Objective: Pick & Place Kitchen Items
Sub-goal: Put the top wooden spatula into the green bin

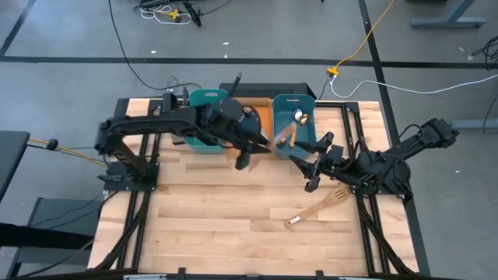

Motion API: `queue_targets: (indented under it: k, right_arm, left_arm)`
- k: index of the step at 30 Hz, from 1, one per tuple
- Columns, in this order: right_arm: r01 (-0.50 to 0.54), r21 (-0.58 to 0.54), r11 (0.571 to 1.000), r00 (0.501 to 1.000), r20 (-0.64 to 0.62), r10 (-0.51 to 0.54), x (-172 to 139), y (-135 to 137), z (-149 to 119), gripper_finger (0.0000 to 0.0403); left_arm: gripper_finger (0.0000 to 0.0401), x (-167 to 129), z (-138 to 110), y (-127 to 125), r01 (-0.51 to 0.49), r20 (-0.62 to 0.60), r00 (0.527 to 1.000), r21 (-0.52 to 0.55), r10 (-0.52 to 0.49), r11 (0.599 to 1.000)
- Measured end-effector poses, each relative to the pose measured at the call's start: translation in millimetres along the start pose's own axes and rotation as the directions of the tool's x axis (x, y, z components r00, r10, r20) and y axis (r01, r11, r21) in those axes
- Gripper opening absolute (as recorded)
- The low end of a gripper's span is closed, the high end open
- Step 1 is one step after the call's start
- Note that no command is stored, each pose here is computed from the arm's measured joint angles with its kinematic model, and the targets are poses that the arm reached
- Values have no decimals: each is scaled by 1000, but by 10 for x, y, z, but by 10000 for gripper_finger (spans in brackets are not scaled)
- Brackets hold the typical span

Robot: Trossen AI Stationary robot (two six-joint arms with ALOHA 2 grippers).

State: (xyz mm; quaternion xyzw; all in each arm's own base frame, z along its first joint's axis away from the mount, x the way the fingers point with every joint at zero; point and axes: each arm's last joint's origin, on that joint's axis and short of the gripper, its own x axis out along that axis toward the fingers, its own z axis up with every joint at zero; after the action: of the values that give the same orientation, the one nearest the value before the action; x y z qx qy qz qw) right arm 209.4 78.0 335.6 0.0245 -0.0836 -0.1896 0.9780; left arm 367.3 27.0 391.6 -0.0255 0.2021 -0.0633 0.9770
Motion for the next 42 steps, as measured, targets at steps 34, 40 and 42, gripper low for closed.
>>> queue_targets:
  k: [34, 40, 42]
  right_arm:
    - [-86, -18, 996, 990, -111, 84, -38, 53, -137, 97]
    - [-94, -27, 995, 988, -122, 90, -50, 64, -150, 95]
    - [-92, -28, 995, 988, -126, 88, -51, 63, -155, 95]
  left_arm:
    - [88, -1342, -125, 326, -482, -207, 866, -100, 455, 871]
    - [88, -1488, -614, 253, -491, -138, 870, -173, 473, 854]
    - [88, -1559, -772, 233, -483, -56, 874, -204, 482, 851]
